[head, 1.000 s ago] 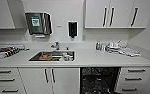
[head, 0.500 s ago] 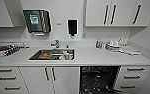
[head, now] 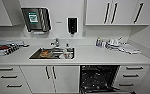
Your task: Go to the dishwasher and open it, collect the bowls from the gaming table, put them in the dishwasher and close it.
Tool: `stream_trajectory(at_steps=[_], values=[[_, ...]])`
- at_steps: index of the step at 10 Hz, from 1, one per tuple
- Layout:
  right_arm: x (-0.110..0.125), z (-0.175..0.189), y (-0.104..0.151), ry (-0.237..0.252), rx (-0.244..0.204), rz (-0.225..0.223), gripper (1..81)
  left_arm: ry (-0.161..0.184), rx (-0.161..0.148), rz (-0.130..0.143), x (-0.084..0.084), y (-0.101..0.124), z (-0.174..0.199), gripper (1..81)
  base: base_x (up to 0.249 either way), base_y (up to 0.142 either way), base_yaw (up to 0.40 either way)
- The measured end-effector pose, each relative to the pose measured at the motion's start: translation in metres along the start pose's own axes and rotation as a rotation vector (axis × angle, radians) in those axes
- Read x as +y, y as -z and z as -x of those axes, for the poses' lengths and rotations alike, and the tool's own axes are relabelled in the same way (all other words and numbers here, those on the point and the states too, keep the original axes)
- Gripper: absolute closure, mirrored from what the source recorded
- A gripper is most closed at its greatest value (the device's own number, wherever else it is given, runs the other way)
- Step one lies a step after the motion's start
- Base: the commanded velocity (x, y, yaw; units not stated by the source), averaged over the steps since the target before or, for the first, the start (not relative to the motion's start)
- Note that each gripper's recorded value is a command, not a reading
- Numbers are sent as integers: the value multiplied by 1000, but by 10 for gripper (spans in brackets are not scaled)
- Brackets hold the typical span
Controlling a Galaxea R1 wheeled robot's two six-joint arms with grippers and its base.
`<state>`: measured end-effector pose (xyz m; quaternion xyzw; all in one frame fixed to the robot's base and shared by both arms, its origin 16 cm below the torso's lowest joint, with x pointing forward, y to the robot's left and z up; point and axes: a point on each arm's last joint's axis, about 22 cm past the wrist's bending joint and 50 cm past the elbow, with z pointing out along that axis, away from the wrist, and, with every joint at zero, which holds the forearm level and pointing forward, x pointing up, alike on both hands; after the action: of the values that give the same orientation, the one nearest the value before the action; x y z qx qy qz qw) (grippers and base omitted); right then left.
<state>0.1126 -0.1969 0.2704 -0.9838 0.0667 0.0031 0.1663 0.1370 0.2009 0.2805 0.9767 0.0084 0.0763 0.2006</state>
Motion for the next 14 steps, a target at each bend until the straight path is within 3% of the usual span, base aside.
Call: stream_trajectory(at_steps=[8, 14], values=[[-24, -27, 64, 53, 148, -17, 10, -64, 143, 6, 29, 59, -40, 10, 0, 0, 0], [-25, 24, 92, 36, 96, -7, 10, -39, 86, 6, 43, 90, 10, 10, 0, 0, 0]])
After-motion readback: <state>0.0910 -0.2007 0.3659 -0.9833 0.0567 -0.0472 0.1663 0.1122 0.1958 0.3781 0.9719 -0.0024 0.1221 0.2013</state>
